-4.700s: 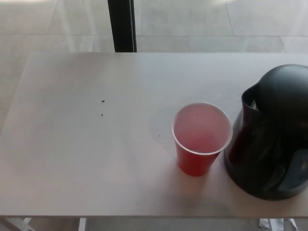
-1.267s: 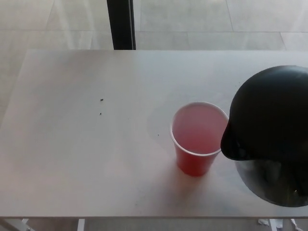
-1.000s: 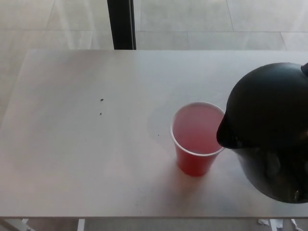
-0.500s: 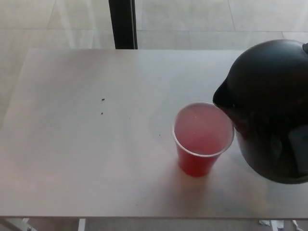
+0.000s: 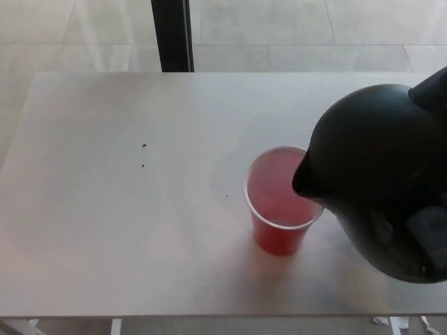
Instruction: The robot uses its right hand to lift up a kettle kept on the middle of the desk by its handle and tilt it into a glass kept next to it to pour out water
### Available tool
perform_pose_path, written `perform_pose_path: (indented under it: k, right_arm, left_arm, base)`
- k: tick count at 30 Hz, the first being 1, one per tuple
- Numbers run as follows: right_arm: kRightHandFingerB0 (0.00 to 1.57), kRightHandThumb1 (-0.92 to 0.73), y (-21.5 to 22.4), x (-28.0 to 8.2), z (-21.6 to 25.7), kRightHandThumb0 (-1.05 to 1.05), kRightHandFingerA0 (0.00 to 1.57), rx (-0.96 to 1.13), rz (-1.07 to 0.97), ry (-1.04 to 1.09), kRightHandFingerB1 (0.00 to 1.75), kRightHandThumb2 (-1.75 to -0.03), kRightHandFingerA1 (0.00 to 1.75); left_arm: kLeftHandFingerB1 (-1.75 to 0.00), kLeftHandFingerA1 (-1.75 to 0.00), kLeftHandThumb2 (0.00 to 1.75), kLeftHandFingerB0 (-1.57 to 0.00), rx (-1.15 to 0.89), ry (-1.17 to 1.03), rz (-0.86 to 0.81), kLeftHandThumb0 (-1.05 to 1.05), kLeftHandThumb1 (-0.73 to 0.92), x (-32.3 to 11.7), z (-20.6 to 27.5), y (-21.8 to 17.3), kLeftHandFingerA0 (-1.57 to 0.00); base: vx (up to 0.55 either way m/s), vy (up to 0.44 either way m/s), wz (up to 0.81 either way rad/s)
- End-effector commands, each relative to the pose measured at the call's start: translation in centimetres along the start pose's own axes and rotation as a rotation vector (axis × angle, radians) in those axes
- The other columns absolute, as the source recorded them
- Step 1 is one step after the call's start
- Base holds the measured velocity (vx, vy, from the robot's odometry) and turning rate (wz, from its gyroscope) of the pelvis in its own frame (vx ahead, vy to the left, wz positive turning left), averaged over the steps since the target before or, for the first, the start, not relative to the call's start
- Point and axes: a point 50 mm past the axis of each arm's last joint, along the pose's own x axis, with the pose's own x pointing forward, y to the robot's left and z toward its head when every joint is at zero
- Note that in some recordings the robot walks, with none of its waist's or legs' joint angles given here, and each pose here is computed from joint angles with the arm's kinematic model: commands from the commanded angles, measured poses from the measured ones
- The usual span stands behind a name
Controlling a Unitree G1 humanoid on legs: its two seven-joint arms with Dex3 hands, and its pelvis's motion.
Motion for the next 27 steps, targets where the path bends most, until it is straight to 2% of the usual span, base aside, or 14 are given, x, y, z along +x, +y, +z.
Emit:
perform_pose_path:
  k: [1, 2, 5, 6, 7, 9, 10, 12, 13, 15, 18, 20, 21, 27]
  right_arm:
    - [0.88, -0.42, 1.3, -0.4, 2.5, -0.12, 0.99, -0.026, 0.07, -0.19, 1.51, -1.34, 1.72]
    - [0.88, -0.42, 1.4, -0.3, 2.6, -0.11, 1.01, -0.039, 0.082, -0.213, 1.51, -1.32, 1.75]
    - [0.87, -0.42, 1.5, -0.2, 3.0, -0.14, 0.99, -0.09, 0.061, -0.189, 1.5, -1.29, 1.75]
    - [1.04, -0.45, 1.5, 0.0, 3.2, -0.18, 1.28, -0.093, 0.053, -0.186, 1.23, -1.18, 1.41]
    - [0.88, -0.41, 1.4, 0.1, 3.4, -0.14, 1.0, -0.097, 0.044, -0.183, 1.45, -1.28, 1.7]
    - [1.03, -0.45, 1.3, 0.2, 3.6, -0.16, 1.29, -0.112, 0.027, -0.185, 1.21, -1.18, 1.41]
    - [0.85, -0.45, 1.2, 0.3, 3.8, -0.15, 0.98, -0.128, 0.013, -0.185, 1.46, -1.19, 1.75]
    - [0.86, -0.54, 1.0, 0.7, 4.2, -0.2, 0.98, -0.145, -0.034, -0.12, 1.41, -0.89, 1.75]
    - [1.01, -0.46, 0.9, 0.7, 4.3, -0.26, 1.22, -0.155, -0.039, -0.115, 1.19, -1.02, 1.36]
    - [0.8, -0.45, 0.7, 0.9, 4.7, -0.15, 0.94, -0.197, -0.048, -0.128, 1.48, -1.14, 1.75]
    - [0.83, -0.41, 0.5, 0.9, 5.0, -0.2, 0.93, -0.214, -0.068, -0.122, 1.41, -1.21, 1.75]
    - [0.83, -0.42, 0.3, 0.9, 5.3, -0.21, 0.91, -0.242, -0.088, -0.101, 1.34, -1.18, 1.75]
    - [0.97, -0.42, -0.4, 1.0, 5.8, -0.27, 1.19, -0.301, -0.12, -0.095, 1.12, -1.13, 1.32]
    - [0.9, -0.42, -1.4, 1.3, 6.8, -0.21, 0.98, -0.301, -0.127, -0.087, 1.19, -1.23, 1.51]
  left_arm:
    - [-0.5, -0.55, 0.98, -0.33, 0.034, -0.004, 0.029, -0.79, 0.61, -0.2, 0.6, 0.7, -0.47]
    - [-0.36, -0.44, 0.63, -0.39, 0.02, 0.0, 0.032, -0.75, 0.74, -0.1, 0.6, 0.7, -0.54]
    - [-0.37, -0.44, 0.63, -0.4, 0.025, -0.001, 0.032, -0.74, 0.74, -0.2, 0.7, 0.8, -0.55]
    - [-0.5, -0.56, 0.98, -0.34, 0.025, 0.001, 0.034, -0.78, 0.62, -0.1, 0.6, 0.8, -0.49]
    - [-0.5, -0.55, 0.98, -0.35, 0.02, 0.001, 0.035, -0.78, 0.62, -0.1, 0.6, 0.8, -0.49]
    - [-0.37, -0.43, 0.63, -0.4, -0.004, 0.004, 0.031, -0.72, 0.74, -0.1, 0.6, 0.8, -0.55]
    - [-0.37, -0.44, 0.63, -0.39, 0.003, -0.001, 0.03, -0.73, 0.74, -0.1, 0.6, 0.8, -0.55]
    - [-0.5, -0.58, 0.98, -0.34, 0.001, 0.0, 0.034, -0.75, 0.59, -0.1, 0.7, 0.8, -0.51]
    - [-0.51, -0.56, 0.97, -0.37, 0.003, 0.001, 0.034, -0.78, 0.61, -0.1, 0.7, 0.8, -0.5]
    - [-0.37, -0.43, 0.63, -0.4, 0.026, 0.007, 0.035, -0.75, 0.74, -0.1, 0.7, 0.8, -0.56]
    - [-0.5, -0.56, 0.97, -0.34, 0.017, 0.003, 0.031, -0.78, 0.62, -0.1, 0.9, 0.8, -0.49]
    - [-0.51, -0.58, 0.97, -0.34, -0.007, -0.002, 0.031, -0.75, 0.59, -0.1, 1.0, 0.8, -0.5]
    - [-0.37, -0.45, 0.63, -0.41, 0.024, -0.003, 0.034, -0.74, 0.74, -0.1, 1.1, 0.9, -0.56]
    - [-0.37, -0.46, 0.63, -0.4, 0.026, -0.011, 0.028, -0.75, 0.74, -0.2, 1.4, 1.2, -0.55]
  base:
    - [0.0, 0.0, 0.0]
    - [0.0, 0.0, 0.0]
    - [0.0, 0.0, 0.0]
    - [0.0, 0.0, 0.0]
    - [0.0, 0.0, 0.0]
    - [0.0, 0.0, 0.0]
    - [0.0, 0.0, 0.0]
    - [0.0, 0.0, 0.0]
    - [0.0, 0.0, 0.0]
    - [0.0, 0.0, 0.0]
    - [0.0, 0.0, 0.0]
    - [0.0, 0.0, 0.0]
    - [0.0, 0.0, 0.0]
    - [0.0, 0.0, 0.0]
